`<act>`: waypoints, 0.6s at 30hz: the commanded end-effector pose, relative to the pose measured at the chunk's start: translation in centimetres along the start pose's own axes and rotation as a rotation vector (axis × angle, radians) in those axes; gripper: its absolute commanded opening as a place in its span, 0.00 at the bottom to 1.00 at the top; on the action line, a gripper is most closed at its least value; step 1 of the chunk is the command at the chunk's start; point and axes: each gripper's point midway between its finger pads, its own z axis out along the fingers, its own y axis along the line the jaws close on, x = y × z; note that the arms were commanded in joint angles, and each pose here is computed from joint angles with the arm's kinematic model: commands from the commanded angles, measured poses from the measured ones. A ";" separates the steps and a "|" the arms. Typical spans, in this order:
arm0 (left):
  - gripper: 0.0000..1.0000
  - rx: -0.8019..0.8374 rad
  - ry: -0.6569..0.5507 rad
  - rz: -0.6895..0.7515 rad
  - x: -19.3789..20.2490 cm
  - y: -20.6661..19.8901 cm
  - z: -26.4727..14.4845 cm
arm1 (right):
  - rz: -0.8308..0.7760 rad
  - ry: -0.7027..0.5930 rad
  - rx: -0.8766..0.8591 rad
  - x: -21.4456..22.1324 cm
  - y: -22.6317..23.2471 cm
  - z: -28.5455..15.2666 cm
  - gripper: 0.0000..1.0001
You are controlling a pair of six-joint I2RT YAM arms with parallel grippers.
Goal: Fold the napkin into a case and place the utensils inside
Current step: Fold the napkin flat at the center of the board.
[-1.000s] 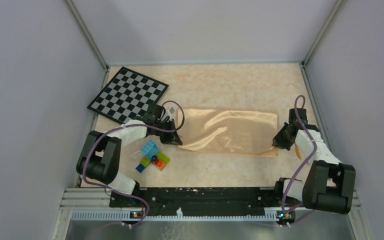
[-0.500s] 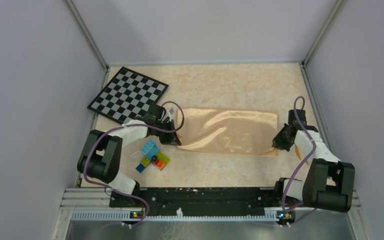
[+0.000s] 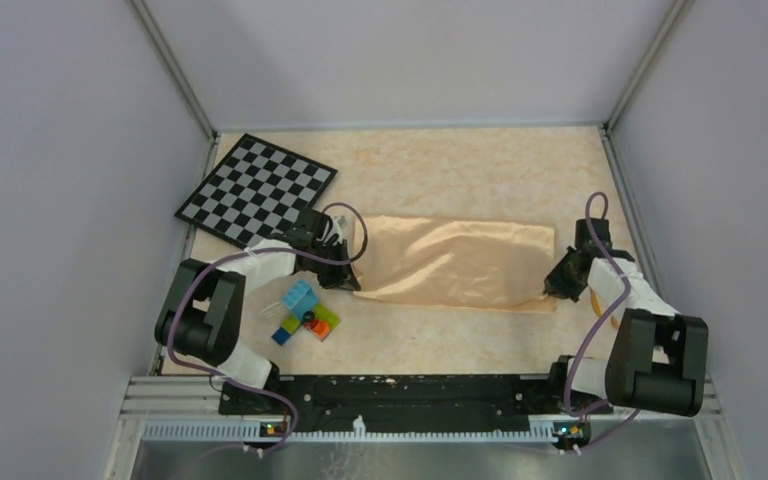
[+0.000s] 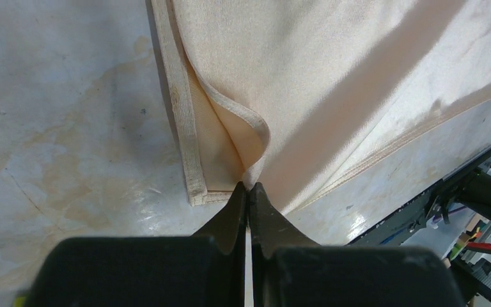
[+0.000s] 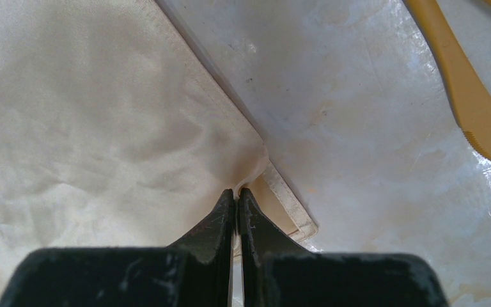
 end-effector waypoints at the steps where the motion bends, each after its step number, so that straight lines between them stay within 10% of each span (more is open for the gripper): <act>1: 0.02 0.000 -0.025 0.036 -1.0 -0.3 0.1 | 0.001 -0.037 -0.007 -0.9 0.4 0.4 0.00; 9: 0.11 0.014 -0.013 0.036 -0.4 -0.4 0.0 | 0.000 -0.032 0.005 -0.8 0.1 0.6 0.00; 18: 0.56 -0.021 -0.098 0.106 -2.5 -2.0 -3.6 | 0.009 -0.082 -0.027 -1.5 0.7 -3.5 0.35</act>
